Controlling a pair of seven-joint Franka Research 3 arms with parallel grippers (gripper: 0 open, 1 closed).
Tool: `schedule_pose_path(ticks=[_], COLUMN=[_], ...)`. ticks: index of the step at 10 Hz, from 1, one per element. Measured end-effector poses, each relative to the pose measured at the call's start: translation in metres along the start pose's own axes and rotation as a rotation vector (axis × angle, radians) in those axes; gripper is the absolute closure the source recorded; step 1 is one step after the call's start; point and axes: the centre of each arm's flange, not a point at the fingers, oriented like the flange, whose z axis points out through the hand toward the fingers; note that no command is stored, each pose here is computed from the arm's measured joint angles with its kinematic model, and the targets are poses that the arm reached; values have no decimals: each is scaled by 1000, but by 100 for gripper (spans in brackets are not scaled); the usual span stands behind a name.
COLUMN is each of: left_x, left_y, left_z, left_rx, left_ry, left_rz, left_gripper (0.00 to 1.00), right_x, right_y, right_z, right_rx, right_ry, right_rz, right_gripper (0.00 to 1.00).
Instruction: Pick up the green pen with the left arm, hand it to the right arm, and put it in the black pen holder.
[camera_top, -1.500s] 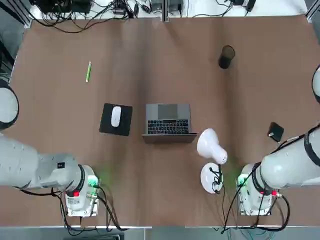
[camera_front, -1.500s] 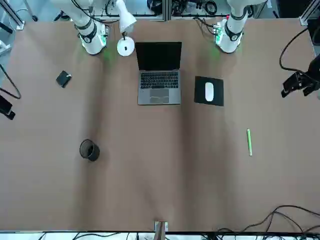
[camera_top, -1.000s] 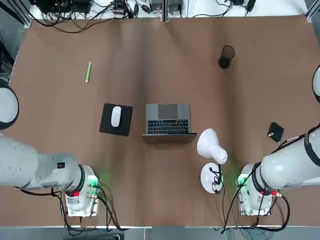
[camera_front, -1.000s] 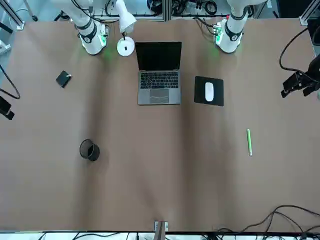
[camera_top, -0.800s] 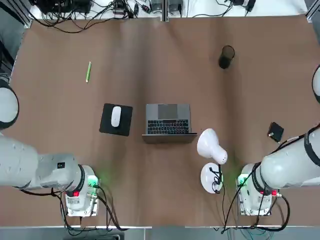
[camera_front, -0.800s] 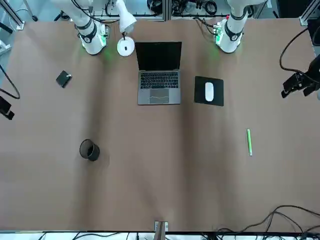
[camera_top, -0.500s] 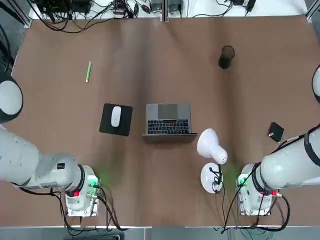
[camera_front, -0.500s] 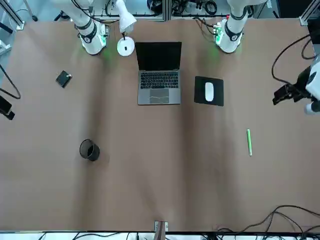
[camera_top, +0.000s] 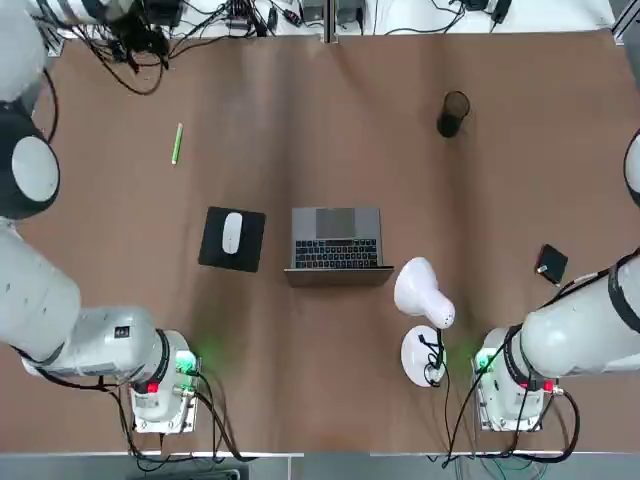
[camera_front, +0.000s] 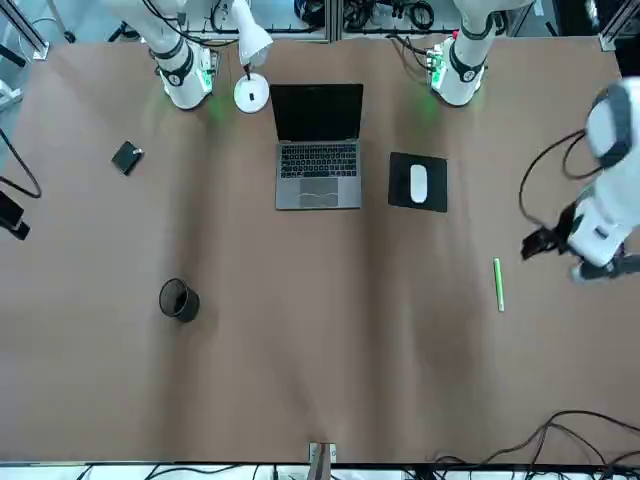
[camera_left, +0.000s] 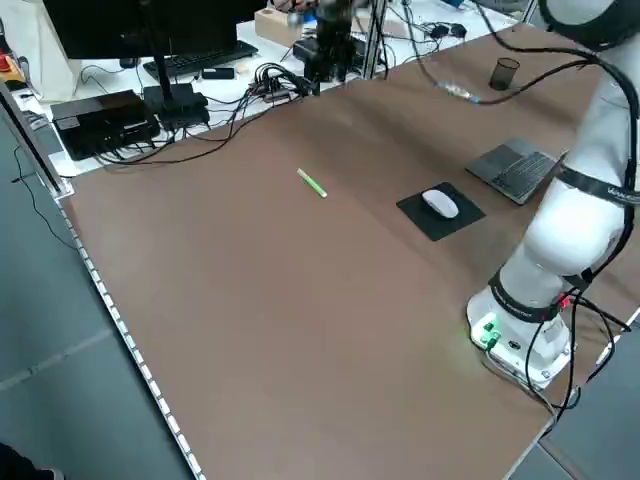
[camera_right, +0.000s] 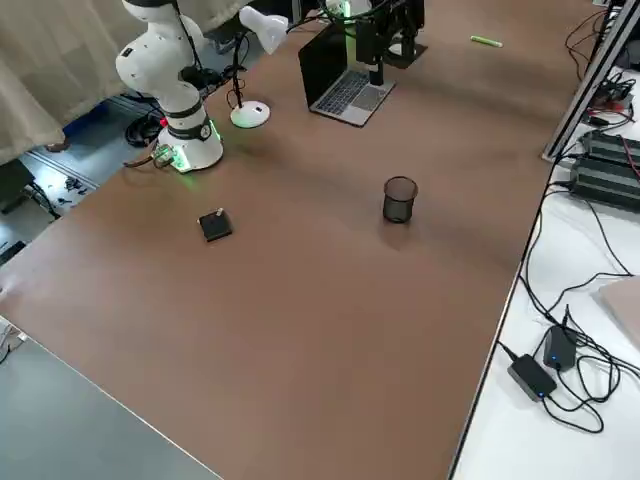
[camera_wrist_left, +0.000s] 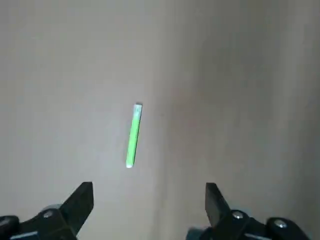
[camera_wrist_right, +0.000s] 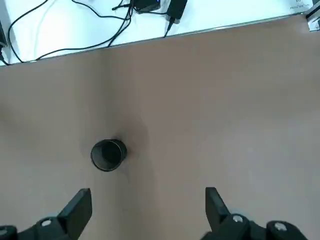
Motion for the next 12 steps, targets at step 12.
schedule_pose_path(ticks=[12], left_x=[-19], left_y=[-60], left_z=[222], left_rx=[9], left_ry=[-178], left_rz=[-98], left_gripper=[6], right_x=[0], right_y=[0], right_z=[0], right_rx=[0], right_ry=[0], right_rz=[0], right_gripper=[0])
